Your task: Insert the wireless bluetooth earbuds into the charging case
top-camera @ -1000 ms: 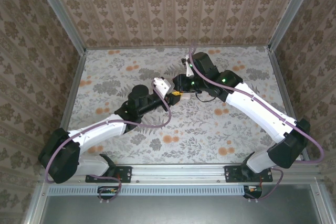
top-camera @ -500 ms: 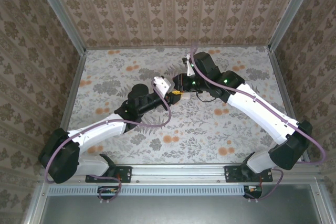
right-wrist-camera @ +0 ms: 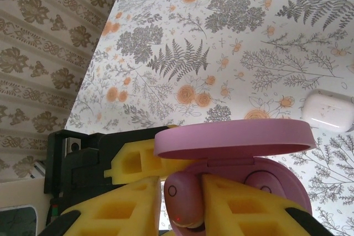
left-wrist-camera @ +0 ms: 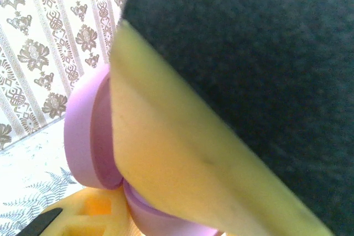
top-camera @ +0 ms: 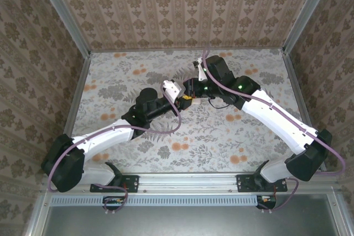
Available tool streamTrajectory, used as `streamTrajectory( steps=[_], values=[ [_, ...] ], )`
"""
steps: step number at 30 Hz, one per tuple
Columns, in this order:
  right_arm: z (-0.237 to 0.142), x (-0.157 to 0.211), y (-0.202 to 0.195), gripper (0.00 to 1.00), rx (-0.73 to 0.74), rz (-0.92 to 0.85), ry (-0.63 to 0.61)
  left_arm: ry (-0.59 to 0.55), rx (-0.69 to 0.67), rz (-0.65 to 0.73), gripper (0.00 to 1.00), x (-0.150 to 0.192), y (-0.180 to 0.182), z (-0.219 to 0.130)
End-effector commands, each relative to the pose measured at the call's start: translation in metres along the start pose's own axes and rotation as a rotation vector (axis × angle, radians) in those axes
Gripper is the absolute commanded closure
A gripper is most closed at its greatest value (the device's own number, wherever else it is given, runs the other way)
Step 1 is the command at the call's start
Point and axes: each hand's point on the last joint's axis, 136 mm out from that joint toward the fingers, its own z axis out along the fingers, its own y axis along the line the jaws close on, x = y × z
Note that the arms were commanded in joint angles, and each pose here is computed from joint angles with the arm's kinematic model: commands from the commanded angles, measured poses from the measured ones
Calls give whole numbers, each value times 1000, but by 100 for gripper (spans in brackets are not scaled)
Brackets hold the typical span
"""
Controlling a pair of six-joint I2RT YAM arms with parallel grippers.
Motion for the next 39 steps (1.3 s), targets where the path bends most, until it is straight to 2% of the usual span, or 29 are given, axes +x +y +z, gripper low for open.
streamTrajectory(
  steps=[1, 8, 10, 20, 26, 31, 35, 39],
  values=[
    [-5, 11, 1, 74, -8, -9, 29, -103, 0, 23, 71, -36, 1, 1],
    [-6, 11, -1, 71, -1, -12, 27, -108, -7, 24, 71, -37, 2, -1],
    [-21, 6, 3, 70, -14, -13, -11, -110, -11, 24, 71, -38, 3, -2],
    [-31, 1, 5, 70, -22, -18, -39, -114, -4, 25, 71, -38, 1, -2],
    [-67, -21, 7, 68, -26, -56, -172, -110, 1, 44, 71, -34, 0, -5],
    [-93, -40, -24, 65, 17, -3, -241, -141, 106, 103, 71, -39, -21, -12],
    [-93, -44, -41, 63, -25, 70, -188, -166, 192, 150, 71, -45, -37, -19],
    [-89, -45, -40, 63, -53, 74, -159, -176, 214, 176, 71, -48, -42, -22]
  ],
)
